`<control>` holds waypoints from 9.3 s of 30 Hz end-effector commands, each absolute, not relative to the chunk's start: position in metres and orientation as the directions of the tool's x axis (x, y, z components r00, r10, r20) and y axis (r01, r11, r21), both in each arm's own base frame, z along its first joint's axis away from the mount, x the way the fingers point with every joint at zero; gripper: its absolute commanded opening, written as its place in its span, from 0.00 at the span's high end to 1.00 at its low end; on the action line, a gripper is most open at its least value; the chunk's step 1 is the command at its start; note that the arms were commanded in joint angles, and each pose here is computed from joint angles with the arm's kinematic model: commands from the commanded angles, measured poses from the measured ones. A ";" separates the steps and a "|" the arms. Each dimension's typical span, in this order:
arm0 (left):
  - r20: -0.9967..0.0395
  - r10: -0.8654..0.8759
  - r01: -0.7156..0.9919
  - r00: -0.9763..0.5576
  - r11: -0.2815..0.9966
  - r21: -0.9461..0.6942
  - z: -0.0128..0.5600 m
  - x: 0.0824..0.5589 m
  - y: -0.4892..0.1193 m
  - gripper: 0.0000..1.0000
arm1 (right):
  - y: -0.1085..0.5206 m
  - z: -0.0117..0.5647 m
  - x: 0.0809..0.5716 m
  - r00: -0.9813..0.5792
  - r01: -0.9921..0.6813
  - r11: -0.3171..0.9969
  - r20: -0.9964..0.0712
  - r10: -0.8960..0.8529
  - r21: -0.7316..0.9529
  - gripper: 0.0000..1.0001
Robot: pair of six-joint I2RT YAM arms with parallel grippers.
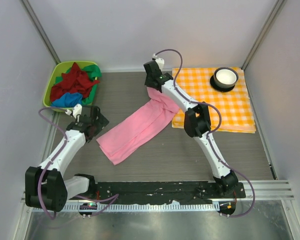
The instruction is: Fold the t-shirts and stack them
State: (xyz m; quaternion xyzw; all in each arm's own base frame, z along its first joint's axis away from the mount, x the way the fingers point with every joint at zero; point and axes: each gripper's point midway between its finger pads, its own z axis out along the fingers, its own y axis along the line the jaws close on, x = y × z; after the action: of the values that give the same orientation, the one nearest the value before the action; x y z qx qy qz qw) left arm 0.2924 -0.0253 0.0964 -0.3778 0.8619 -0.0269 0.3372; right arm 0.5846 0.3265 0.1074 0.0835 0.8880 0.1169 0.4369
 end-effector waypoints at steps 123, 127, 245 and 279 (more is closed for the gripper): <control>-0.544 -0.460 -0.239 -0.702 0.871 -0.428 0.100 0.310 -0.170 0.00 | 0.430 0.056 0.575 -0.736 -0.440 0.625 -0.657 0.160 0.645 0.00; -0.548 -0.468 -0.238 -0.694 0.867 -0.439 0.100 0.305 -0.167 0.00 | 0.417 0.125 0.584 -0.565 -0.553 0.657 -0.810 0.156 0.513 0.00; -0.219 -0.421 -0.249 -0.880 0.802 -0.543 0.003 0.109 -0.183 0.89 | 0.287 0.011 0.096 -0.842 0.159 0.801 -0.343 0.415 0.578 0.79; -0.557 -0.379 -0.078 -0.739 0.869 -0.489 0.116 0.163 -0.204 0.79 | 0.249 0.118 0.159 -0.572 0.038 0.899 -0.728 0.377 0.436 0.99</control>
State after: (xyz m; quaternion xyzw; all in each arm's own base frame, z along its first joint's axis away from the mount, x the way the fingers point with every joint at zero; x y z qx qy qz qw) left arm 0.1433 -0.2057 0.1039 -0.1242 0.9173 -0.2411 0.2917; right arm 0.1356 0.2692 0.1132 0.1053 0.8819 0.2134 0.4070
